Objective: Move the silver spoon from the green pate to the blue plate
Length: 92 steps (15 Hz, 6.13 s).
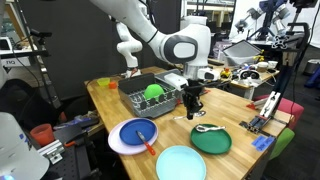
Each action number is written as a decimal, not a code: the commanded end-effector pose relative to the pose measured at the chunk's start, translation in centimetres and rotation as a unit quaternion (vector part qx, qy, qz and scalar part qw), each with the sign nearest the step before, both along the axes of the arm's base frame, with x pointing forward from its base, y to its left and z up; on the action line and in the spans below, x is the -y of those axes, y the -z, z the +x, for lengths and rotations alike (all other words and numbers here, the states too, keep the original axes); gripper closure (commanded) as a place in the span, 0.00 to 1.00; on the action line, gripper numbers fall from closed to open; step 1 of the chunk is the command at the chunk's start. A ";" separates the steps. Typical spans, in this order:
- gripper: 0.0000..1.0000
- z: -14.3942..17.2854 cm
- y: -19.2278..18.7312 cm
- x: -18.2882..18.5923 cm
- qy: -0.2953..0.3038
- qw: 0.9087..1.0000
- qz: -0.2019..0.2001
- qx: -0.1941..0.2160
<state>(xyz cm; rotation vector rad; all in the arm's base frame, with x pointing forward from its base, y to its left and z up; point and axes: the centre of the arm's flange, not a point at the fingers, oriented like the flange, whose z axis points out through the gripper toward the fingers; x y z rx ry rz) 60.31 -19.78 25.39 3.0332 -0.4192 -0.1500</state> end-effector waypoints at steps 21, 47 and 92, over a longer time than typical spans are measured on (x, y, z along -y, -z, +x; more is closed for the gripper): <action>0.99 -10.0 1.7 -6.9 -0.313 0.947 -0.021 -0.065; 0.94 -14.7 5.4 -15.9 -0.589 0.786 -0.050 -0.179; 0.00 -21.3 7.1 -23.2 -0.653 0.744 -0.052 -0.131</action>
